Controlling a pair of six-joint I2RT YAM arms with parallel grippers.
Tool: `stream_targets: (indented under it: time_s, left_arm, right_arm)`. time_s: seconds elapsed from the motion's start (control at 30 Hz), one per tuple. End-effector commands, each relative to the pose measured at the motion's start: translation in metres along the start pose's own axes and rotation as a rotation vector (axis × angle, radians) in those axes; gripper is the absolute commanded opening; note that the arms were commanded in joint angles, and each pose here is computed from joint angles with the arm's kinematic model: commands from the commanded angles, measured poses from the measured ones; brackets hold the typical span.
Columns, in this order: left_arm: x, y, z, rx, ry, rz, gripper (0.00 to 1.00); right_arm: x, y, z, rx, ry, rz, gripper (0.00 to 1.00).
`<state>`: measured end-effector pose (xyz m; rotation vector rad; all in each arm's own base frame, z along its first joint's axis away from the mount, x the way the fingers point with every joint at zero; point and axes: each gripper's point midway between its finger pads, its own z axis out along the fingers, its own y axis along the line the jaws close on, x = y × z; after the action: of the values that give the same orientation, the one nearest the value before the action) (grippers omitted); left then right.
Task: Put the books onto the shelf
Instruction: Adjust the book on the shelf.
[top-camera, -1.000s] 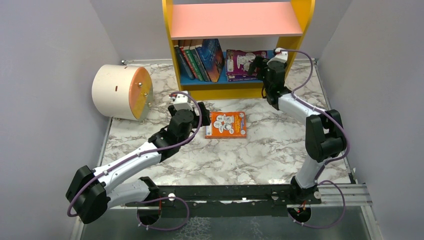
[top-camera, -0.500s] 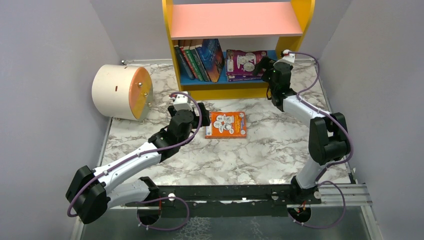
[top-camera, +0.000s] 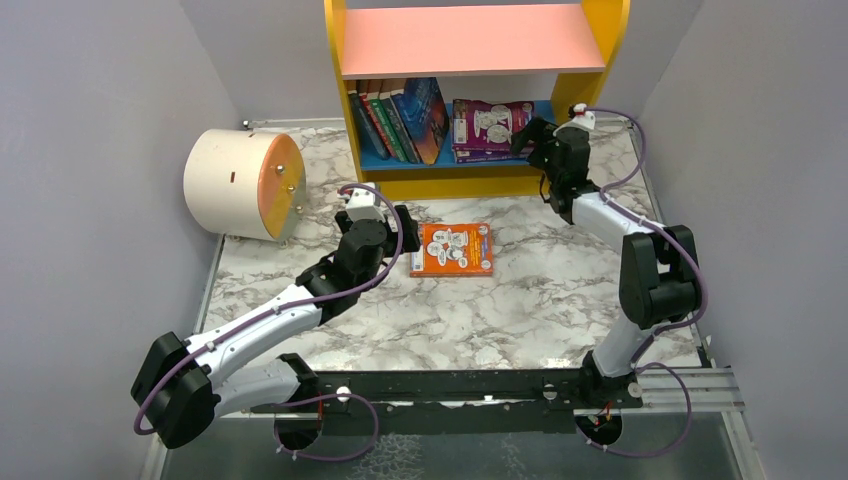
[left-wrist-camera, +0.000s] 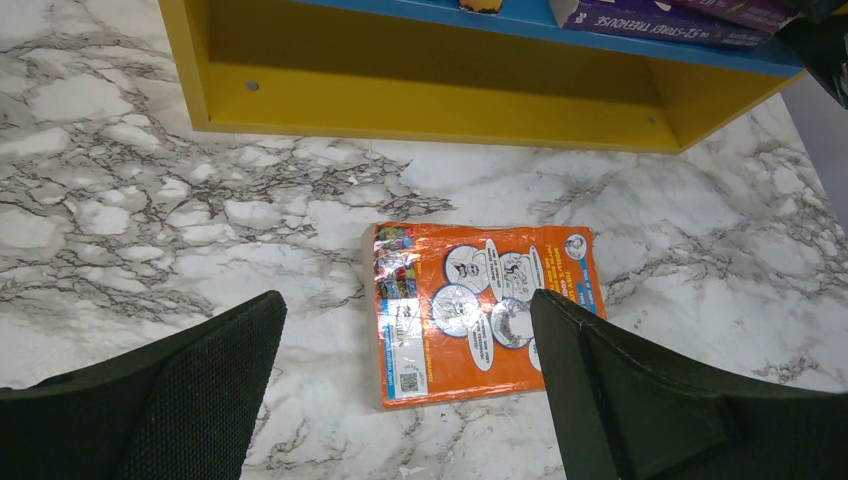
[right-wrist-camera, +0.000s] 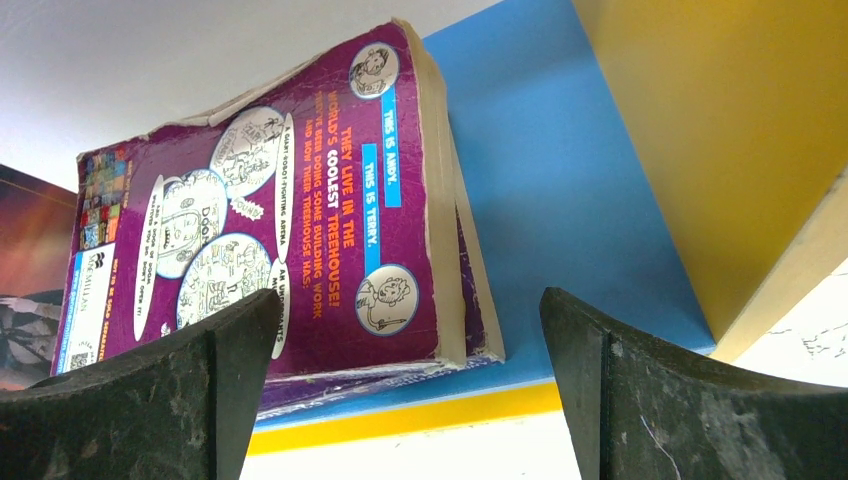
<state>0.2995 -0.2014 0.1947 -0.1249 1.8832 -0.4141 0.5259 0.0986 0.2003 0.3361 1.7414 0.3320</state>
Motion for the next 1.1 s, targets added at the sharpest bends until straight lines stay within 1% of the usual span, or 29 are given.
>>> stream_targets:
  time_s: [0.0, 0.37, 1.07]
  left_arm:
    - [-0.001, 0.001, -0.002, 0.007, 0.0, -0.008, 0.88]
    - [-0.003, 0.002, -0.002, 0.005, -0.003, -0.007, 0.88]
    - [-0.001, -0.001, 0.0, 0.019, 0.002, -0.018, 0.88]
  right_arm:
    - [0.005, 0.006, 0.002, -0.047, 0.011, 0.019, 1.0]
    - [0.024, 0.014, 0.008, -0.113, 0.055, 0.036, 1.0]
    - [0.021, 0.03, -0.022, -0.209, 0.064, 0.093, 1.0]
